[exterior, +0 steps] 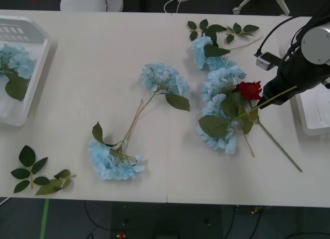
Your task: Place the red flowers into the right box and the blue flowers into the left box. If a person shows an open palm, hand one flower to the person first, then continue sorting.
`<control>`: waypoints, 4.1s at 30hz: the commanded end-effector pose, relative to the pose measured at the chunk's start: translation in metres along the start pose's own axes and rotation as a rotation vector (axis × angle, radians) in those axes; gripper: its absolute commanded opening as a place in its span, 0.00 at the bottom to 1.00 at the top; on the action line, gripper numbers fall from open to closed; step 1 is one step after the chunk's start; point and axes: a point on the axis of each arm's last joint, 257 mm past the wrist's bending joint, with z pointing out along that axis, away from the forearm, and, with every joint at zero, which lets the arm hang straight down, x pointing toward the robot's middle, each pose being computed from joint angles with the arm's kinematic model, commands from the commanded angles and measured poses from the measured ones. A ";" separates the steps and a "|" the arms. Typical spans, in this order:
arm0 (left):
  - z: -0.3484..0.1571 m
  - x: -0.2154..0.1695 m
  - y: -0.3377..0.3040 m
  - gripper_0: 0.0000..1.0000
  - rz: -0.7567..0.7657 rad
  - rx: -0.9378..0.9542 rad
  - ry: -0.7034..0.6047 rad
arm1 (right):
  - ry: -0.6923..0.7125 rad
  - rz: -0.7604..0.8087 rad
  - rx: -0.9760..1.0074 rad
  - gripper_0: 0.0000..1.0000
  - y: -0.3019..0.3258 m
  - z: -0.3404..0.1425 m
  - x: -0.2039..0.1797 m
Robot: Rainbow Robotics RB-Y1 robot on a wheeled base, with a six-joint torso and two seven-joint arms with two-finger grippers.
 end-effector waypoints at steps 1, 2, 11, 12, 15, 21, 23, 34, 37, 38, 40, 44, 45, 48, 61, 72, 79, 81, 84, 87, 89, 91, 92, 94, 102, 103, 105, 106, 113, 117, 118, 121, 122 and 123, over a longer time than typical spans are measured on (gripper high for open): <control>-0.017 -0.014 0.029 0.00 0.078 -0.075 -0.021 | -0.001 0.013 -0.037 1.00 0.014 0.022 -0.002; -0.017 -0.015 0.029 0.00 0.082 -0.076 -0.026 | 0.000 0.018 -0.041 1.00 0.015 0.027 -0.002; -0.017 -0.016 0.030 0.81 0.088 -0.075 -0.031 | 0.008 -0.006 -0.006 1.00 0.016 0.058 0.006; -0.017 -0.016 0.028 0.90 0.086 -0.069 -0.031 | 0.011 0.002 -0.010 1.00 0.016 0.062 0.007; -0.018 -0.017 0.028 1.00 0.088 -0.066 -0.033 | 0.014 0.015 -0.016 1.00 0.016 0.069 0.009; -0.017 -0.016 0.025 1.00 0.086 -0.056 -0.034 | -0.005 0.034 -0.025 1.00 0.020 0.081 0.005; -0.017 -0.016 0.025 1.00 0.086 -0.052 -0.034 | -0.008 0.042 -0.028 1.00 0.021 0.085 0.005; -0.030 -0.011 -0.044 1.00 -0.025 0.155 0.030 | -0.018 0.044 -0.028 1.00 0.024 0.105 0.006; -0.029 -0.010 -0.056 1.00 -0.017 0.150 0.037 | -0.012 0.046 -0.026 1.00 0.022 0.107 0.009; -0.029 -0.009 -0.062 1.00 -0.003 0.140 0.040 | -0.010 0.044 -0.026 1.00 0.022 0.109 0.010; -0.026 -0.006 -0.073 1.00 0.012 0.131 0.045 | -0.006 0.039 -0.022 1.00 0.020 0.110 0.013; -0.014 0.013 -0.106 1.00 0.066 0.125 0.060 | -0.001 0.035 -0.016 1.00 0.016 0.113 0.016; -0.011 0.019 -0.117 1.00 0.083 0.129 0.063 | -0.001 0.034 -0.014 1.00 0.015 0.113 0.017; 0.001 0.044 -0.143 1.00 0.127 0.141 0.084 | -0.002 0.028 -0.016 1.00 0.016 0.113 0.016; 0.051 0.132 -0.320 1.00 0.350 0.269 0.147 | -0.010 0.036 -0.017 0.47 0.017 0.126 0.019; 0.026 0.227 -0.365 1.00 0.521 0.302 0.330 | -0.027 0.046 -0.025 0.16 0.019 0.130 0.017; 0.005 0.250 -0.353 1.00 0.574 0.254 0.425 | -0.049 0.069 -0.043 0.00 0.023 0.137 0.014; 0.005 0.251 -0.353 1.00 0.575 0.255 0.431 | -0.052 0.070 -0.047 0.00 0.025 0.137 0.013; 0.005 0.247 -0.360 1.00 0.570 0.278 0.406 | -0.055 0.080 -0.064 0.00 0.029 0.137 0.013; 0.005 0.244 -0.367 1.00 0.566 0.299 0.388 | -0.072 0.109 -0.106 0.00 0.038 0.136 0.008; 0.003 0.244 -0.370 1.00 0.562 0.307 0.387 | -0.091 0.133 -0.137 0.00 0.043 0.132 0.003; 0.000 0.250 -0.375 1.00 0.523 0.322 0.409 | -0.111 0.145 -0.168 0.00 0.048 0.127 -0.004; -0.004 0.253 -0.382 1.00 0.434 0.337 0.431 | -0.121 0.154 -0.182 0.00 0.050 0.123 -0.007; -0.012 0.255 -0.398 1.00 0.269 0.361 0.458 | -0.135 0.157 -0.203 0.00 0.053 0.114 -0.014; -0.043 0.262 -0.431 1.00 -0.340 0.280 0.559 | -0.173 0.159 -0.238 0.00 0.029 0.039 -0.037; -0.044 0.262 -0.433 1.00 -0.387 0.271 0.568 | -0.176 0.161 -0.238 0.00 0.026 0.034 -0.039; -0.046 0.260 -0.434 1.00 -0.581 0.219 0.587 | -0.201 0.175 -0.229 0.00 0.010 0.010 -0.045; -0.045 0.260 -0.432 1.00 -0.644 0.194 0.590 | -0.218 0.188 -0.225 0.00 0.002 0.000 -0.049; -0.036 0.268 -0.402 1.00 -0.984 -0.038 0.575 | -0.289 0.287 -0.176 0.00 -0.056 -0.065 -0.057; -0.031 0.277 -0.378 1.00 -1.189 -0.195 0.532 | -0.282 0.406 -0.117 0.00 -0.092 -0.104 -0.047; -0.030 0.278 -0.374 1.00 -1.209 -0.214 0.524 | -0.282 0.421 -0.105 0.00 -0.098 -0.111 -0.047; -0.024 0.288 -0.356 1.00 -1.283 -0.275 0.490 | -0.284 0.546 -0.068 0.00 -0.120 -0.141 -0.042; -0.021 0.292 -0.352 1.00 -1.299 -0.281 0.479 | -0.290 0.590 -0.070 0.00 -0.123 -0.149 -0.043; -0.017 0.295 -0.350 1.00 -1.316 -0.284 0.465 | -0.300 0.630 -0.067 0.00 -0.128 -0.158 -0.043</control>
